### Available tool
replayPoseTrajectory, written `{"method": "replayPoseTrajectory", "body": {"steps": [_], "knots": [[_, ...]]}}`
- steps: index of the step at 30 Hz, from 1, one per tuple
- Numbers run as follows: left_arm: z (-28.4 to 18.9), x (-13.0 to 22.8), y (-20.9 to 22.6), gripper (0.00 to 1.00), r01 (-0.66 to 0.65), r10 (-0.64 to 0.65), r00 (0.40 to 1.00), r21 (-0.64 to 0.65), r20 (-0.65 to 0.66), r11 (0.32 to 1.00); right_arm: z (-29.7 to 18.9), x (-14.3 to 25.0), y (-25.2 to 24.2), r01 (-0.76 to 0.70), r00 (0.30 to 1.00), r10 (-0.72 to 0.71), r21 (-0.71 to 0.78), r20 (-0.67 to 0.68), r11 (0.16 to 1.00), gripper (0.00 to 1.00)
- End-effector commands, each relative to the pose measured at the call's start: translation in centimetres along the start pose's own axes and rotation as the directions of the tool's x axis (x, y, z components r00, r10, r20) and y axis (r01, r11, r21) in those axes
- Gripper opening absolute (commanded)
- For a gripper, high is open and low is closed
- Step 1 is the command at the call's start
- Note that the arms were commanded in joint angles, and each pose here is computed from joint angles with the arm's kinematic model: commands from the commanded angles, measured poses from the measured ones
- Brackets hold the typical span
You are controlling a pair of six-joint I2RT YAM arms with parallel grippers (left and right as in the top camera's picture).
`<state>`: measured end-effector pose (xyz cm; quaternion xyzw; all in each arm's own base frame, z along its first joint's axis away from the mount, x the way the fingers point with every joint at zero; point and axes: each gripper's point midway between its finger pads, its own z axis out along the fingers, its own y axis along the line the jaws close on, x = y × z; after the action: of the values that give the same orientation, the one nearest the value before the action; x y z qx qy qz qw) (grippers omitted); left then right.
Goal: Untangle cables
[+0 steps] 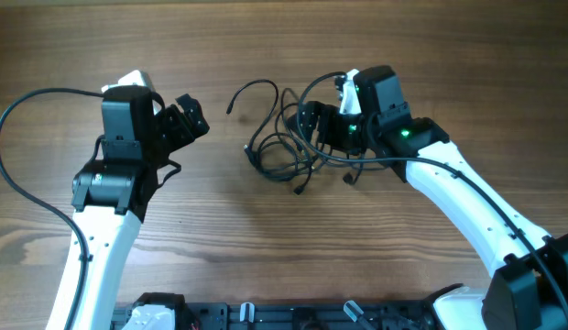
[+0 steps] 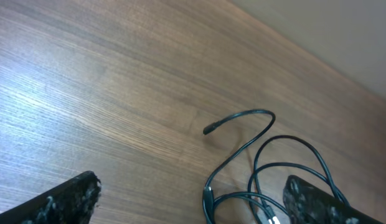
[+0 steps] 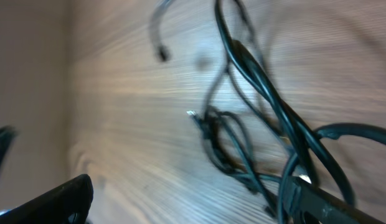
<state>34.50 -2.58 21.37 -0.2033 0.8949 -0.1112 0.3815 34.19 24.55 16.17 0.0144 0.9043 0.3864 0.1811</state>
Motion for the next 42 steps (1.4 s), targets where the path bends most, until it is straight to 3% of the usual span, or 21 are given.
{"method": "replayPoseTrajectory", "body": {"steps": [1, 4, 7, 10, 12, 14, 15, 16, 18, 23, 24, 27, 29, 31, 37, 42], "knots": [[-0.9, -0.4, -0.4, 1.00, -0.003, 0.003, 1.000, 0.016, 0.008, 1.000, -0.7, 2.2, 5.2, 0.198, 0.968, -0.236, -0.322, -0.085, 0.926, 1.00], [-0.9, -0.4, -0.4, 1.00, -0.003, 0.003, 1.000, 0.016, 0.007, 1.000, -2.4, 3.3, 8.6, 0.294, 0.923, -0.381, -0.525, -0.062, 0.798, 1.00], [-0.9, -0.3, -0.3, 1.00, -0.004, 0.004, 1.000, 0.014, 0.005, 1.000, -2.3, 3.5, 8.4, 0.287, 0.923, -0.378, -0.523, -0.074, 0.803, 1.00], [-0.9, -0.3, -0.3, 1.00, -0.003, 0.003, 1.000, 0.013, 0.003, 1.000, -0.6, 3.1, 4.4, 0.136, 0.973, -0.183, -0.294, -0.141, 0.946, 1.00], [-0.9, -0.3, -0.3, 1.00, -0.003, 0.003, 1.000, 0.012, 0.002, 1.000, 0.1, 3.1, -0.6, -0.104, 0.985, 0.103, 0.001, -0.138, 0.995, 1.00], [-0.6, -0.2, -0.2, 1.00, -0.003, 0.003, 1.000, 0.008, -0.007, 1.000, -1.2, 4.5, -7.3, -0.373, 0.917, 0.400, 0.357, 0.000, 0.856, 1.00], [-0.3, 0.0, -0.1, 1.00, -0.003, 0.003, 1.000, 0.002, -0.015, 1.000, -3.0, 5.7, -10.7, -0.480, 0.862, 0.492, 0.516, 0.125, 0.710, 1.00], [-0.1, 0.1, -0.1, 1.00, -0.003, 0.003, 1.000, 0.000, -0.021, 1.000, -3.6, 6.1, -11.6, -0.500, 0.848, 0.505, 0.553, 0.159, 0.666, 1.00], [0.3, 0.3, 0.0, 1.00, -0.003, 0.003, 0.999, -0.007, -0.033, 1.000, -5.0, 6.9, -13.2, -0.503, 0.842, 0.499, 0.632, 0.206, 0.589, 1.00], [0.5, 0.4, -0.1, 1.00, -0.004, 0.004, 0.999, -0.001, -0.039, 1.000, -5.9, 7.6, -14.0, -0.489, 0.845, 0.493, 0.676, 0.208, 0.551, 1.00], [0.5, 0.4, -0.2, 1.00, -0.003, 0.004, 0.999, 0.002, -0.040, 1.000, -5.3, 7.7, -13.3, -0.484, 0.845, 0.506, 0.653, 0.175, 0.582, 1.00], [0.5, 0.4, -0.2, 1.00, -0.003, 0.004, 0.999, 0.005, -0.042, 1.000, -1.4, 6.3, -7.0, -0.214, 0.951, 0.276, 0.346, -0.141, 0.914, 1.00], [0.5, 0.4, -0.2, 1.00, -0.003, 0.003, 0.999, 0.005, -0.042, 1.000, -0.5, 5.8, -3.3, -0.114, 0.966, 0.141, 0.134, -0.217, 0.984, 1.00], [0.5, 0.4, -0.2, 1.00, -0.003, 0.004, 0.999, 0.005, -0.043, 1.000, -0.3, 5.1, -1.8, -0.084, 0.973, 0.092, 0.050, -0.212, 0.995, 1.00], [0.5, 0.6, -0.1, 1.00, -0.003, 0.004, 0.999, 0.001, -0.048, 1.000, -0.8, 3.5, -6.5, -0.128, 0.986, 0.154, 0.308, -0.061, 0.943, 1.00], [1.1, 1.0, 0.1, 1.00, -0.004, 0.003, 0.997, -0.011, -0.071, 1.000, -2.0, 2.3, -9.8, 0.053, 0.998, -0.036, 0.475, -0.044, 0.878, 1.00]]}}
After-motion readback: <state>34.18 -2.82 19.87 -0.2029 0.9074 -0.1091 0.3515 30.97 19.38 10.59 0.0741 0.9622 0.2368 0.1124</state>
